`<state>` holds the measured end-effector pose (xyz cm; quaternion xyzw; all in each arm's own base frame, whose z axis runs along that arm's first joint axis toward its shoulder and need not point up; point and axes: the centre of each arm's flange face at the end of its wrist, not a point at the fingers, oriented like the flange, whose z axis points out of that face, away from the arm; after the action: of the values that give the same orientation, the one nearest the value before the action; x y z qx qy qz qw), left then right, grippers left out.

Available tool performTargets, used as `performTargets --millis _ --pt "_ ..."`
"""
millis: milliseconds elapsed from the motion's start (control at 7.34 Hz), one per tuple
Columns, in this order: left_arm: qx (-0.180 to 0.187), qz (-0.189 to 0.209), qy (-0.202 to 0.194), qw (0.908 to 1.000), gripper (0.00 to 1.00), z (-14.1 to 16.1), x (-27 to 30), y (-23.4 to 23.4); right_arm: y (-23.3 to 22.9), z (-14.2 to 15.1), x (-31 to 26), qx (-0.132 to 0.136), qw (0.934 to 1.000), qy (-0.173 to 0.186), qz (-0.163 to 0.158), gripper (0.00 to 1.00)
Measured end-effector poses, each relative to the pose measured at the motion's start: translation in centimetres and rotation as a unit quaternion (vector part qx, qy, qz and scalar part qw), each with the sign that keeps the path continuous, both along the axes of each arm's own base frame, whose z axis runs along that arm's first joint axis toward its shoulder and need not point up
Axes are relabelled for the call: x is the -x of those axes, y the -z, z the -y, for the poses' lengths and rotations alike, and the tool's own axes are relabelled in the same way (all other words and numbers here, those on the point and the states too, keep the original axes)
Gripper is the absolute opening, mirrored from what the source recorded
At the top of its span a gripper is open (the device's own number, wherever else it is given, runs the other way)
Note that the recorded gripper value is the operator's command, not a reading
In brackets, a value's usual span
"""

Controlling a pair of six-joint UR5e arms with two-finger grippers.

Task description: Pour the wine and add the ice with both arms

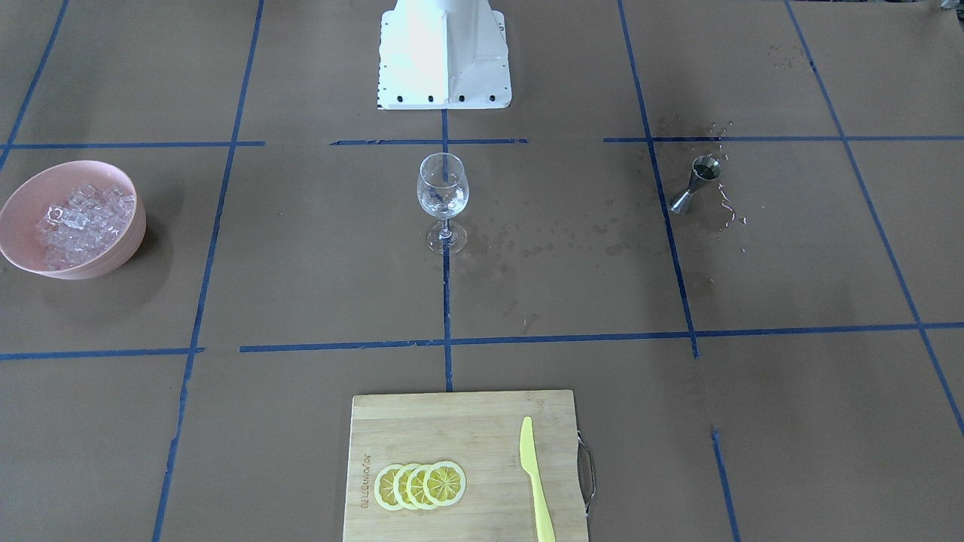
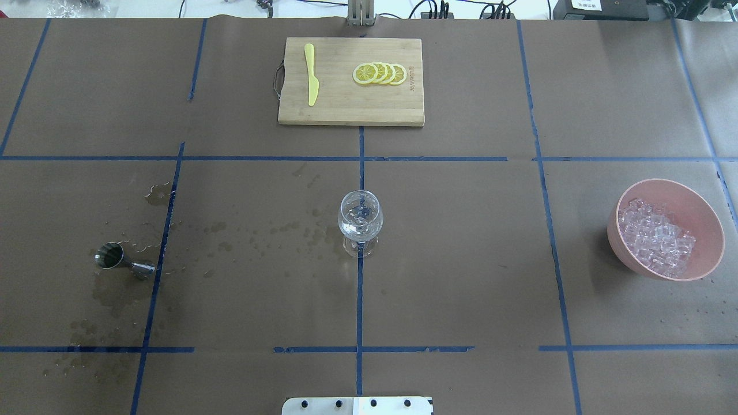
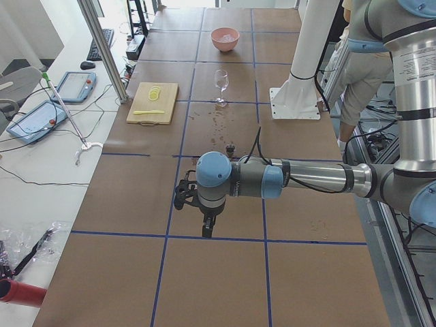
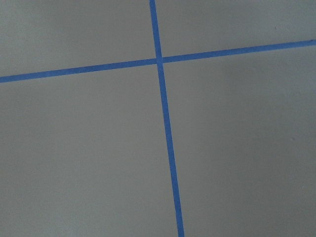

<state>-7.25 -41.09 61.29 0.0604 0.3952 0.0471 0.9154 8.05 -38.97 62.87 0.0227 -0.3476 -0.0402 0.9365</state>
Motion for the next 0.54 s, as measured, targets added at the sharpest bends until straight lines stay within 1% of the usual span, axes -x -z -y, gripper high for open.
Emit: performTargets --millis 409,545 --pt "-0.005 0.003 0.0 1.0 1.0 0.6 0.1 0.21 -0.16 -0.43 0.02 0.002 1.0 0.0 0.001 1.0" --pt "-0.008 0.003 0.0 1.0 1.0 0.72 0.09 0.5 0.24 -0.28 0.06 -0.003 1.0 0.0 0.003 1.0"
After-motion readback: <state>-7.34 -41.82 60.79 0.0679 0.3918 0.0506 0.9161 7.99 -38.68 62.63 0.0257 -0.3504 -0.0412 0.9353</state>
